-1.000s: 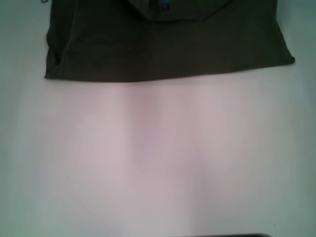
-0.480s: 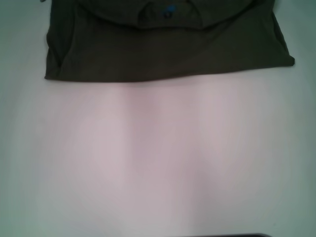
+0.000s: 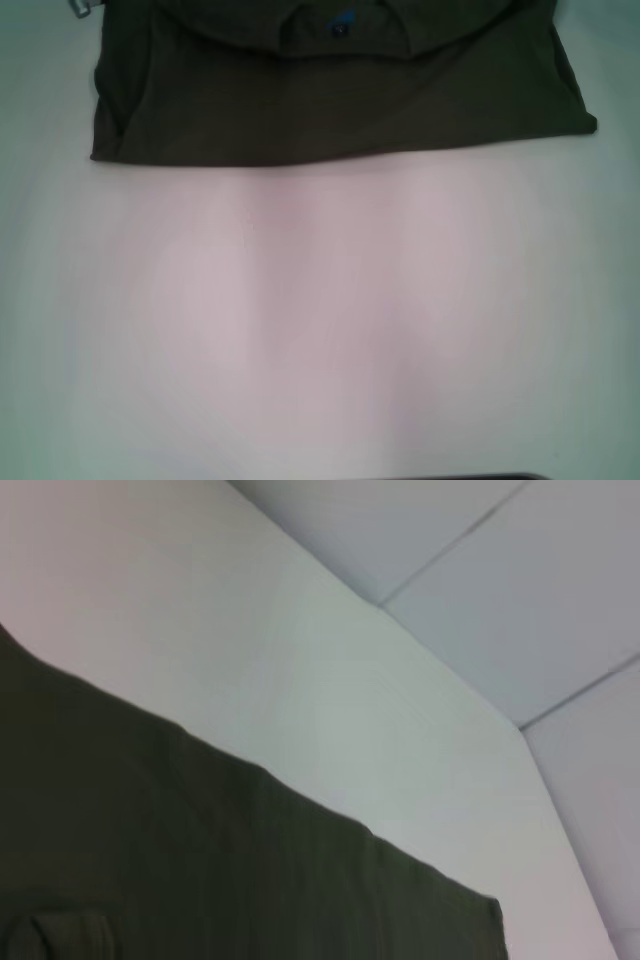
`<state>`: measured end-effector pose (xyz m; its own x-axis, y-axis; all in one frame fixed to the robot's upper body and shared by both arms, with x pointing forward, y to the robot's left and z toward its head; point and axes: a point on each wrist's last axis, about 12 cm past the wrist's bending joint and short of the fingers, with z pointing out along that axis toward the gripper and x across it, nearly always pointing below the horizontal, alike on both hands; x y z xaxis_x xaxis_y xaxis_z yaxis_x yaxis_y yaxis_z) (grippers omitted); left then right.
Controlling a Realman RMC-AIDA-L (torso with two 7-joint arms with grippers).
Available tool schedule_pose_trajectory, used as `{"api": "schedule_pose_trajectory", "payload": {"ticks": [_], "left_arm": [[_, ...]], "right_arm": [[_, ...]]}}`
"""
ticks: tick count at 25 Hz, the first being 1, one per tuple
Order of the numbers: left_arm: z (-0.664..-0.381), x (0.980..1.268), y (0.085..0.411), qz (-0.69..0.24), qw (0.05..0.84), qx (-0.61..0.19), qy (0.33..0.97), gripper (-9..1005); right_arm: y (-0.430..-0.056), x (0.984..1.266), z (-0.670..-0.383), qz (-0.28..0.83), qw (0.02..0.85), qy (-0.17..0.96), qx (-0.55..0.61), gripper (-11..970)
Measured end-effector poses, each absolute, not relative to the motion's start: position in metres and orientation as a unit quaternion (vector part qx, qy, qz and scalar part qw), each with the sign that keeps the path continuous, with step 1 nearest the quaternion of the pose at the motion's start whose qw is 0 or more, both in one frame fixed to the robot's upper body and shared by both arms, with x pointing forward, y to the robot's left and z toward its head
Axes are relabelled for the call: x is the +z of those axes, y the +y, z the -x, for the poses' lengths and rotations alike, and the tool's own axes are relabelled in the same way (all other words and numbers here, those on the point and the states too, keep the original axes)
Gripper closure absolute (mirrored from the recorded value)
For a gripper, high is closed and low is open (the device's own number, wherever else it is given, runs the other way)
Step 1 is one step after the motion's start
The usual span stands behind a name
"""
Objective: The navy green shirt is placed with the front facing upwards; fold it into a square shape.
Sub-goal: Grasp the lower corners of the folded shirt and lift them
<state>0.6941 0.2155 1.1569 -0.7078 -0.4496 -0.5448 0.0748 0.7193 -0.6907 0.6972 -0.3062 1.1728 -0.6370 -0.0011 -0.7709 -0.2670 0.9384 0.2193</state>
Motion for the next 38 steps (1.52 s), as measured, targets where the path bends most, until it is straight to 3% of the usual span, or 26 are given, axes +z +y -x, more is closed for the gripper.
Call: {"api": "schedule_pose_trajectory", "payload": {"ticks": [6,12,20,25,38], "left_arm": [[-0.671,1.162,0.244,0.092,0.345,-0.396,0.846,445],[-0.637,1.16,0.285,0.098,0.325,-0.444,0.829,448],[-0.609,1.14,0.314,0.114,0.315,-0.438,0.834,452],[-0.601,1.129,0.317,0.088,0.311,-0.418,0.849,453],[-0.588,1.082,0.321,0.095,0.274,-0.329,0.899,456]], "right_arm": [[-0.318,1.178,-0.673,0.08,0.379,0.892,0.232,263],[-0.34,1.171,-0.626,0.065,0.368,0.871,0.319,47],[-0.364,1.146,-0.567,0.077,0.385,0.845,0.362,45],[-0.373,1.131,-0.548,0.077,0.376,0.851,0.36,44],[-0.373,1.115,-0.538,0.085,0.369,0.853,0.36,43]]}}
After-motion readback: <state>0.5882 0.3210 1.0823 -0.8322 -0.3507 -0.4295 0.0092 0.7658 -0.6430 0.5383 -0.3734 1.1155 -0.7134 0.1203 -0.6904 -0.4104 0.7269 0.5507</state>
